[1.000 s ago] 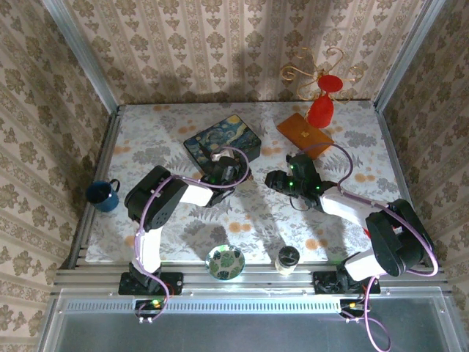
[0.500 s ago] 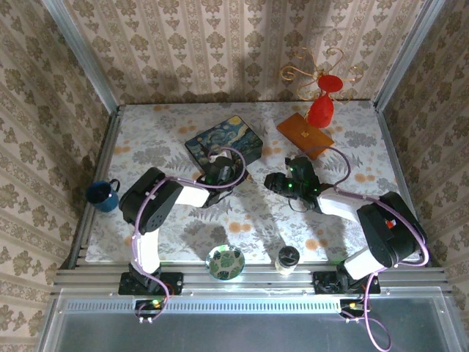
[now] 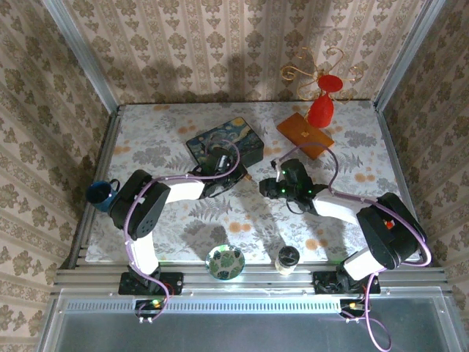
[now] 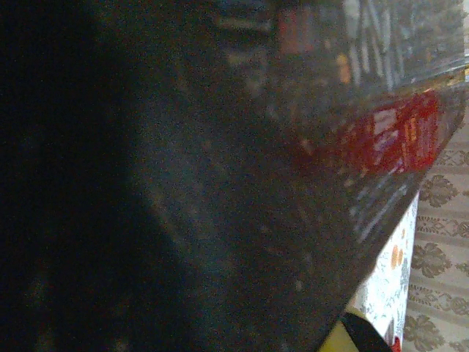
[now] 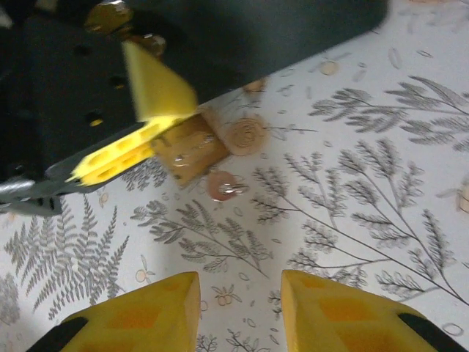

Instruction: Unlock the padlock with the key

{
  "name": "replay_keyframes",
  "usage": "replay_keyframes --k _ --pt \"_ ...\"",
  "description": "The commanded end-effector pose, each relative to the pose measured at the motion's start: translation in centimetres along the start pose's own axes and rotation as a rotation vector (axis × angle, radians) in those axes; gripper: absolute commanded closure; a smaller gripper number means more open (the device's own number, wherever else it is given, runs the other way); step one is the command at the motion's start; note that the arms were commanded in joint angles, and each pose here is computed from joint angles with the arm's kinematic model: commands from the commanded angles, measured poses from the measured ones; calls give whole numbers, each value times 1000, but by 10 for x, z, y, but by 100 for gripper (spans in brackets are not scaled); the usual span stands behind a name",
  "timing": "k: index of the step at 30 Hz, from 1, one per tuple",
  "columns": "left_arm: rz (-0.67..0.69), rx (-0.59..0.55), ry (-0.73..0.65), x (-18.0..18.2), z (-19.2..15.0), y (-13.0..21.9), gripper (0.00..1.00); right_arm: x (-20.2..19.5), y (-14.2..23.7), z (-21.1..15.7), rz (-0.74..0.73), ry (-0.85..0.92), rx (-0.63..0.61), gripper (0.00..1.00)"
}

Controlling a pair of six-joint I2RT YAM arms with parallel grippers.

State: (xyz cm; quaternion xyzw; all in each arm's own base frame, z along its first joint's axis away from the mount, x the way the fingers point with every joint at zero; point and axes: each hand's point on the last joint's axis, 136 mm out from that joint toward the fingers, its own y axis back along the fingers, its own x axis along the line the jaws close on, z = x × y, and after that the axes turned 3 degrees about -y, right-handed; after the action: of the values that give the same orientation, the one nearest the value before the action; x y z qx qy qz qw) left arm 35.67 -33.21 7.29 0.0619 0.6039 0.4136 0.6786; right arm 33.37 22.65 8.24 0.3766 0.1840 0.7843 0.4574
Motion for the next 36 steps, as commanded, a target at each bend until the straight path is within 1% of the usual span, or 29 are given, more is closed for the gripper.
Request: replay_keyframes --k 1,4,8,15,20,27,36 --pt "-88 60 54 -31 -2 8 99 8 2 11 -60 180 -29 64" --pt "-85 74 54 -33 -2 10 99 10 -2 9 -89 258 -28 65" --pt "-73 79 50 -32 -1 14 99 5 -6 9 -118 318 -37 66" --pt "-70 93 57 -33 -1 18 99 4 -15 6 -114 410 -26 66" --pt "-71 98 68 -33 -1 17 99 12 -18 5 -97 476 -52 65" --pt "-73 106 74 -33 -2 18 99 16 -23 -5 -116 592 -39 64" --pt "-85 114 77 -36 -2 19 99 9 -32 -8 -151 595 -16 64"
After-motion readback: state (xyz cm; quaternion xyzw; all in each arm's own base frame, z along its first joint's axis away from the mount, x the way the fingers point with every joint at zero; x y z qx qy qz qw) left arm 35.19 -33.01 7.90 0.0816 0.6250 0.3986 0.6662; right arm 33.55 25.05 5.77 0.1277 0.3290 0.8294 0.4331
